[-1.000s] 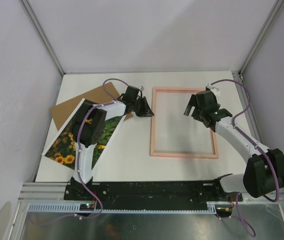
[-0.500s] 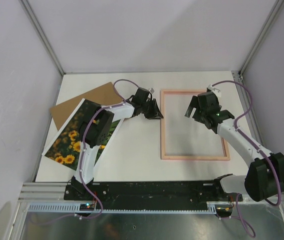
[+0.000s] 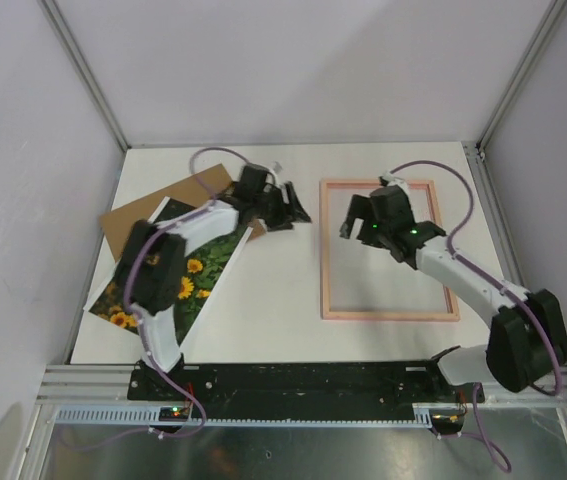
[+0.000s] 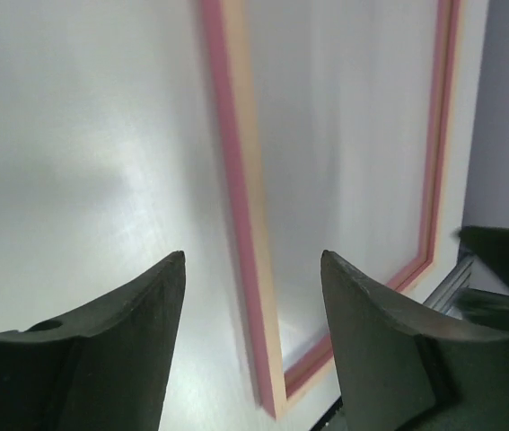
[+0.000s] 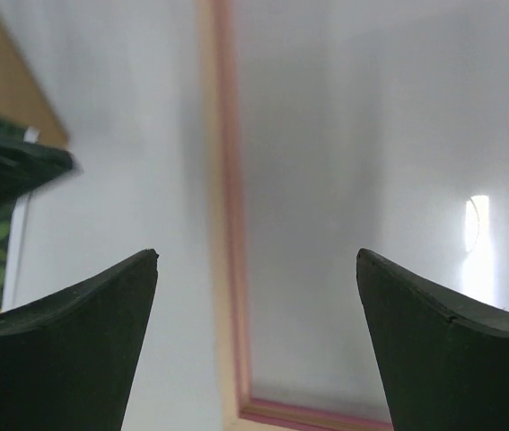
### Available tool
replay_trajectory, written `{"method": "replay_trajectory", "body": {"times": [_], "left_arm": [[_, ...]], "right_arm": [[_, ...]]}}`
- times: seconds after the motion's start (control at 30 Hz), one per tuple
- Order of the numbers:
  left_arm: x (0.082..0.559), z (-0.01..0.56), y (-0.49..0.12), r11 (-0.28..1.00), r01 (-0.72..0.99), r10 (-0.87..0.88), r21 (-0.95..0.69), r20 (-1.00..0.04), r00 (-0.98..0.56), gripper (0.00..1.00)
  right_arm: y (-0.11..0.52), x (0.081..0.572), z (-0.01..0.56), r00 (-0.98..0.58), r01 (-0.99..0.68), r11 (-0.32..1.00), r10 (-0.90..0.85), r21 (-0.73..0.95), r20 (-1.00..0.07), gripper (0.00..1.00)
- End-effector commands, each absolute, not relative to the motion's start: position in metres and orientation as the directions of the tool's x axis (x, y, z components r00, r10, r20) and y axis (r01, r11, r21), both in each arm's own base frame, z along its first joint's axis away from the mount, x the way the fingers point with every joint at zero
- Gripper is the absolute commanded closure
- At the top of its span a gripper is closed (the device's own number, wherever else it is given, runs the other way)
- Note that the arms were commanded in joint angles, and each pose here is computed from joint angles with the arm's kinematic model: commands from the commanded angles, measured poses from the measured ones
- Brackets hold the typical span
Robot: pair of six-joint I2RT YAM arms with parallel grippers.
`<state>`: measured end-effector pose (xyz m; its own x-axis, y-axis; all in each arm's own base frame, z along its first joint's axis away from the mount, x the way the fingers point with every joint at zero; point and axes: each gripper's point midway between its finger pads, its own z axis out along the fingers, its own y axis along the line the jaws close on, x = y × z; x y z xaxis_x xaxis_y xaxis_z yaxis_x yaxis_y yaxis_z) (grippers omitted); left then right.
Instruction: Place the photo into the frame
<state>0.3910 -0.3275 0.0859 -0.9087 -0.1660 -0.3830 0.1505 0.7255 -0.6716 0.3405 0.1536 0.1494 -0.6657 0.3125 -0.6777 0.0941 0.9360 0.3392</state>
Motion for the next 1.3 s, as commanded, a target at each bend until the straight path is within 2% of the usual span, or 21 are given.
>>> {"method": "replay_trajectory", "body": {"times": [0.0, 0.13, 0.23, 0.43, 0.63, 0.93, 1.27], "left_arm": [[0.41, 0.145, -0.207, 0.774, 0.019, -0.385, -0.633, -0.494, -0.78, 0.33], [0.406, 0.123, -0.086, 0.808, -0.233, -0.536, -0.541, -0.511, -0.672, 0.34], [0.406, 0.116, -0.005, 0.77, -0.388, -0.632, -0.507, -0.52, -0.574, 0.34], [0.414, 0.109, 0.084, 0.705, -0.539, -0.704, -0.46, -0.541, -0.459, 0.34], [0.426, 0.088, 0.116, 0.644, -0.622, -0.753, -0.445, -0.51, -0.415, 0.34], [0.447, 0.083, 0.159, 0.57, -0.713, -0.777, -0.408, -0.551, -0.306, 0.34], [0.46, 0.052, 0.171, 0.572, -0.739, -0.771, -0.356, -0.54, -0.337, 0.34]], "right_arm": [[0.248, 0.349, 0.156, -0.698, -0.106, 0.869, 0.281, 0.483, -0.658, 0.03], [0.328, 0.347, 0.149, -0.742, -0.239, 0.779, 0.239, 0.58, -0.626, 0.03], [0.379, 0.344, 0.14, -0.773, -0.306, 0.696, 0.216, 0.649, -0.596, 0.03], [0.442, 0.344, 0.126, -0.811, -0.337, 0.57, 0.228, 0.749, -0.539, 0.03], [0.464, 0.357, 0.108, -0.798, -0.308, 0.557, 0.289, 0.771, -0.528, 0.03], [0.483, 0.369, 0.069, -0.809, -0.244, 0.58, 0.319, 0.777, -0.493, 0.03], [0.493, 0.366, 0.044, -0.834, -0.225, 0.593, 0.293, 0.773, -0.468, 0.03]]}}
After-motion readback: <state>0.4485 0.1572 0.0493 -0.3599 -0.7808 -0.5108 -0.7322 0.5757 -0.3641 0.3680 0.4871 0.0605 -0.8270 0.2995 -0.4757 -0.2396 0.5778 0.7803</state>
